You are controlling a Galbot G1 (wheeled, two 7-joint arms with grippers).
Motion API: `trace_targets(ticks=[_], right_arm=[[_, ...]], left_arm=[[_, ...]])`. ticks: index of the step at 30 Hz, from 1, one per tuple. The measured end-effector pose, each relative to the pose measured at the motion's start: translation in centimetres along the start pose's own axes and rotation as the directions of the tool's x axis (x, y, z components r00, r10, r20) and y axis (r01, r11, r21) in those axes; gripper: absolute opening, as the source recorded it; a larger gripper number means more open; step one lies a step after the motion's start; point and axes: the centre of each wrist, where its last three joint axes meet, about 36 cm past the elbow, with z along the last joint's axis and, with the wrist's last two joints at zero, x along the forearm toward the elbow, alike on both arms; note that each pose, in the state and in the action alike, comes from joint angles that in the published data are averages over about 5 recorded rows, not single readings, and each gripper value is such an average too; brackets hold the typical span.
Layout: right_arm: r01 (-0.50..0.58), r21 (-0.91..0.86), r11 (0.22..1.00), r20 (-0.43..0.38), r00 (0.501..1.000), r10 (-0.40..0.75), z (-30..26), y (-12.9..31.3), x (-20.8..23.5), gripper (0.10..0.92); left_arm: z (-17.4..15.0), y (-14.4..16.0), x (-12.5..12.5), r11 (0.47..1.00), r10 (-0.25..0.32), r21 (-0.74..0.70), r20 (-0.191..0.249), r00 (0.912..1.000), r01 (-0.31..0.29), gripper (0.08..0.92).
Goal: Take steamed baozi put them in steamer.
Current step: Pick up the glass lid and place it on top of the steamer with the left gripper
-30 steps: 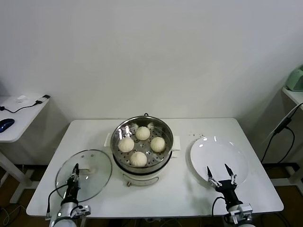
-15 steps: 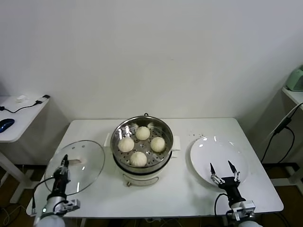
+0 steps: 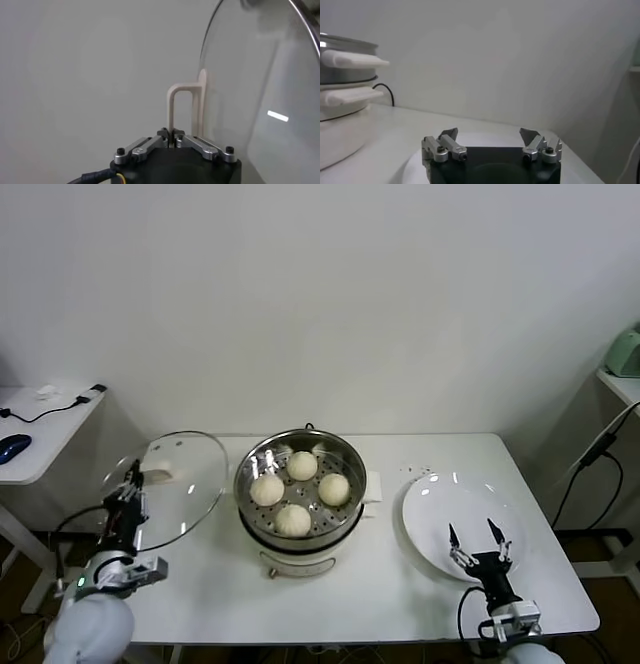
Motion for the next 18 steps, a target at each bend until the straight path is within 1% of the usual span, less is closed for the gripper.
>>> trace_targets(ticks=[4,7,18], right_arm=[[0.01,0.009,1.0,-0.012,1.0,-0.01,0.3,0.3,0.3,0.823],[0.017,0.015,1.0,-0.016,1.0,-0.017,0.5,0.5,0.4,0.823],[0.044,0.02,0.999,-0.013,0.999,-0.044,1.4,1.8,0.3,0.823]], left_arm=[[-3.8,1.3,0.0,1.0,0.001,0.022,0.018,0.9998,-0.001,0.138],[-6.6,1.7,0.2,1.0,0.009,0.029,0.027,0.9996,-0.01,0.138],[-15.9,0.8,1.4,0.997,0.062,0.046,0.047,0.997,-0.064,0.138]])
